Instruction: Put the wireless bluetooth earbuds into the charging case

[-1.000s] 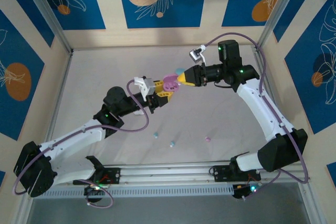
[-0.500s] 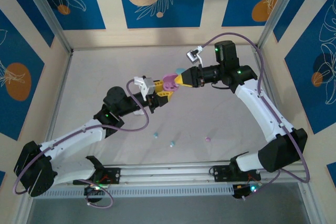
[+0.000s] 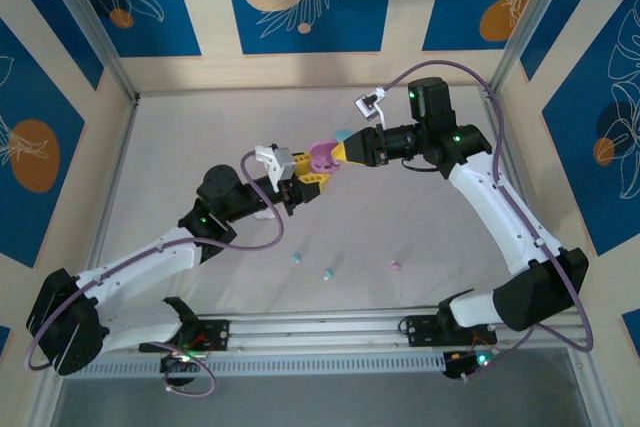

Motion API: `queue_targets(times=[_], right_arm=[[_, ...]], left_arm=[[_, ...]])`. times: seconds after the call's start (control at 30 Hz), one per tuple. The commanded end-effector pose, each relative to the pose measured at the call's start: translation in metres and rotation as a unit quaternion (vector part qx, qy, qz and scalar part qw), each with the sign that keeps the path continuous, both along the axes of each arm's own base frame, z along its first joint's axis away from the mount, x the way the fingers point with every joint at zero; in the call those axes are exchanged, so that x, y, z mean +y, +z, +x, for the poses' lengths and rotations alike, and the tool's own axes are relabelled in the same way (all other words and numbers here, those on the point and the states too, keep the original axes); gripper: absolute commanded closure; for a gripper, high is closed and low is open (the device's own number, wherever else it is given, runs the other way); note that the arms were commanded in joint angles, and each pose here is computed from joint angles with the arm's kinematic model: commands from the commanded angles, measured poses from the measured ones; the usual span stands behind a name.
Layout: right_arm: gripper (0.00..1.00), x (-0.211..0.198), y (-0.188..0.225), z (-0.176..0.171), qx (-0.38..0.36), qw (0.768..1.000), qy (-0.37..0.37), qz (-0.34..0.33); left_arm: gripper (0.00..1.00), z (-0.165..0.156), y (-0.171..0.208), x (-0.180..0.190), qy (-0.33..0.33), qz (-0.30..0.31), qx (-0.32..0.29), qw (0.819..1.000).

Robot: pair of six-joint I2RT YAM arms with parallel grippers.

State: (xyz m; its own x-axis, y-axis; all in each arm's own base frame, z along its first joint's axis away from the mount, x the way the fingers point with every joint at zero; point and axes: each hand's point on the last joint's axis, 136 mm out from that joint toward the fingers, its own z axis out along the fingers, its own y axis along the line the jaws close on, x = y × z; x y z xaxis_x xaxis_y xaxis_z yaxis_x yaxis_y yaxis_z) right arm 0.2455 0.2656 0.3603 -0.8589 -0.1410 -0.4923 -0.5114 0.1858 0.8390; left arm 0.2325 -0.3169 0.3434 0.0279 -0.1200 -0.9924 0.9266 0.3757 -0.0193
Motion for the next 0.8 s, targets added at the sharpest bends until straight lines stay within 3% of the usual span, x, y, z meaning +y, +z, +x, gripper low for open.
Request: queue_targets(times=[0.0,0.77], right_arm=[[0.77,0.001,0.012,-0.010,-0.022,1.000,0.003,-0.001],[0.70,-0.001,0.001,-0.008,-0.037,0.998,-0.023,-0.039]], left_arm=[[0.78,-0.004,0.025,-0.002,-0.006,-0.027,-0.023,0.999],[0.78,-0.005,0.033,0.000,-0.004,-0.042,-0.026,0.999]])
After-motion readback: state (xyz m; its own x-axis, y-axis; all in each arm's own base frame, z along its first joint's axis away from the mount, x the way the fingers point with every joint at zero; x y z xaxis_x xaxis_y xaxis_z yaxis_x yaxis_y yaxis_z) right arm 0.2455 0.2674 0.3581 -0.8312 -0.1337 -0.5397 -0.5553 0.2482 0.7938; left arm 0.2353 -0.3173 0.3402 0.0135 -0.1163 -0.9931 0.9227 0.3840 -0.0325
